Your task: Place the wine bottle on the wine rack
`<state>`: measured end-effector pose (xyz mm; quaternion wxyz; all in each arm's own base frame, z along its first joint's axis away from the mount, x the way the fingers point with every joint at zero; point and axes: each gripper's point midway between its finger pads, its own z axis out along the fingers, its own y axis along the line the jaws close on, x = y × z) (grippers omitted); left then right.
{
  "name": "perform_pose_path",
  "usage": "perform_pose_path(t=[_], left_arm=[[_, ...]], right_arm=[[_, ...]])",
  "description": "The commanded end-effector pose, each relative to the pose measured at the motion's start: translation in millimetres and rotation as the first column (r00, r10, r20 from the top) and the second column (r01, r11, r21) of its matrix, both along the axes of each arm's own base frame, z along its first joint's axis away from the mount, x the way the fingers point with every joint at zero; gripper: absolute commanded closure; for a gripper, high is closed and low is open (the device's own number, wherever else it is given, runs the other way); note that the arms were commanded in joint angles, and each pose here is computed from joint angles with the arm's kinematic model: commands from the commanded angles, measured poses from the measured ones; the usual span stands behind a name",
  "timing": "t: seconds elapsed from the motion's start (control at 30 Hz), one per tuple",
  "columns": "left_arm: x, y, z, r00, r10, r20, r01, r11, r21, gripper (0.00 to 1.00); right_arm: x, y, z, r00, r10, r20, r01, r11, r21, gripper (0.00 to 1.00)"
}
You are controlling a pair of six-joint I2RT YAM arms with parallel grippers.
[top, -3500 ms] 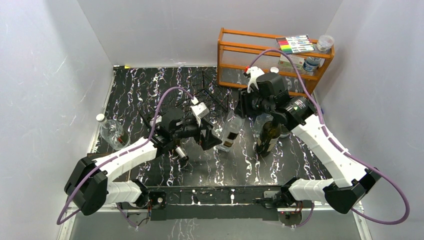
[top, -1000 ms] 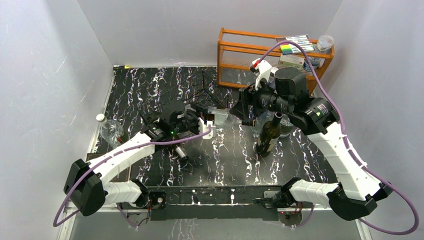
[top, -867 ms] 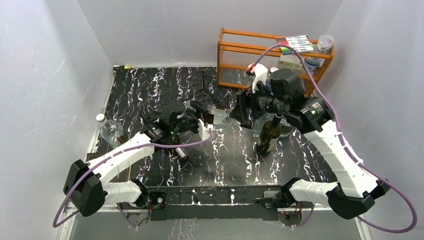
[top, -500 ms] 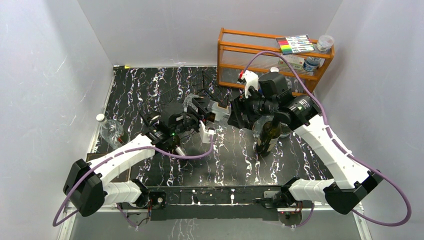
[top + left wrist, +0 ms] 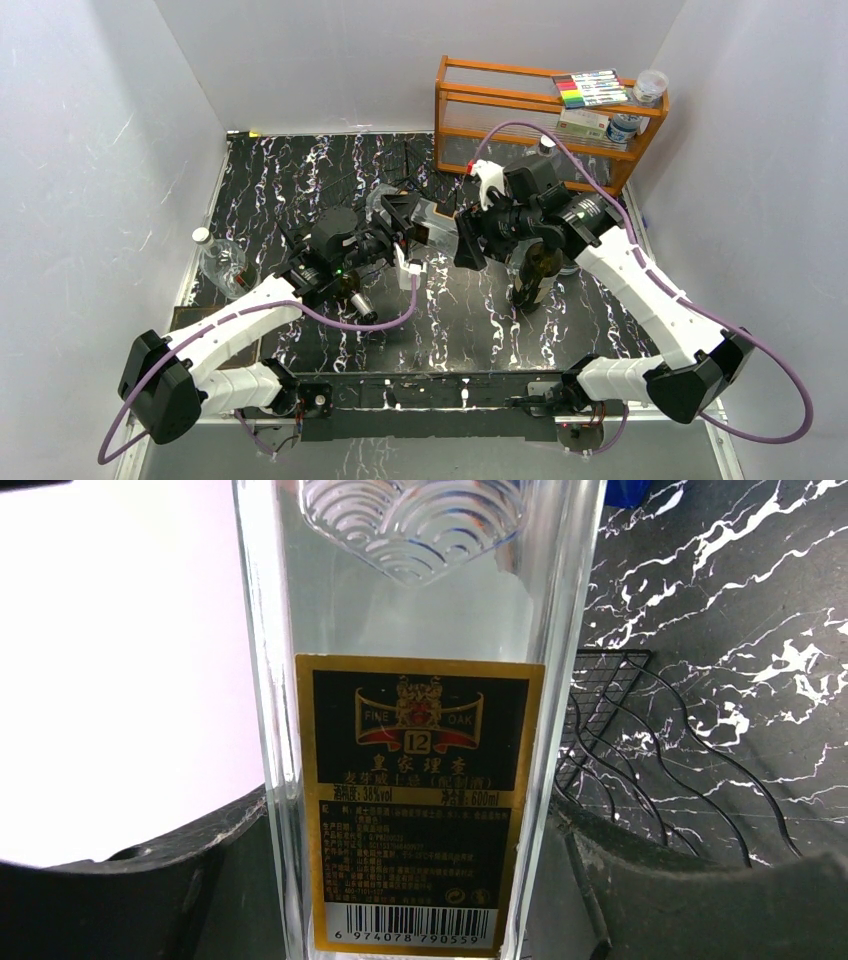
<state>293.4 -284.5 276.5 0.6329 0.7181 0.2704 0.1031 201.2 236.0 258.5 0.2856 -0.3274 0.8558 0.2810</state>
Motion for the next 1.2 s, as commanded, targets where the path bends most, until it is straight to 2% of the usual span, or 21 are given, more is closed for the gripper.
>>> perform_pose_path(t=[0.0,0.17,0.33,0.4,0.53,0.67,0.8,0.83,0.93,1.0,1.17], left_arm=[[-15,-4,79,0.982,-0.051,0.184,0.083,0.982,-0.169,1.0],[-12,-6,81,0.99,-0.044,0.136,0.069,0.981,-0.183,1.0],[-9,-7,85,0.997,-0.031,0.073,0.047,0.971,-0.236,1.0],[-8,-7,88,0.998,-0.028,0.064,0.043,0.966,-0.255,1.0],[-9,-10,91,0.998,-0.041,0.04,0.05,0.962,-0.267,1.0],[-10,-11,93,0.998,-0.048,0.031,0.054,0.96,-0.274,1.0],[-9,-10,91,0.999,-0.044,0.018,0.047,0.962,-0.268,1.0],[-8,-11,91,0.999,-0.043,0.015,0.046,0.962,-0.268,0.93],[-6,-10,84,1.0,-0.031,0.007,0.032,0.966,-0.255,0.64],[-4,-11,76,1.0,-0.029,-0.007,0.026,0.974,-0.225,0.51],[1,-9,53,1.0,-0.007,-0.017,0.004,0.99,-0.144,0.34]], right_arm=[[2,19,17,0.997,0.074,0.021,-0.076,0.995,0.072,0.21],[-3,22,10,0.995,0.1,-0.006,-0.099,0.992,0.081,0.45],[-8,23,6,0.993,0.115,-0.014,-0.114,0.989,0.093,0.73],[-8,23,5,0.993,0.115,-0.02,-0.112,0.989,0.093,0.8],[-2,23,2,0.996,0.086,-0.016,-0.085,0.993,0.083,1.0],[4,25,0,0.998,0.064,-0.011,-0.063,0.995,0.084,1.0],[9,27,9,0.998,0.048,0.049,-0.054,0.991,0.126,1.0],[10,28,13,0.996,0.047,0.074,-0.057,0.988,0.144,1.0],[6,30,29,0.983,0.082,0.167,-0.115,0.973,0.202,1.0],[-1,31,39,0.966,0.119,0.229,-0.173,0.957,0.233,1.0],[-2,27,47,0.945,0.116,0.306,-0.195,0.95,0.243,1.0]])
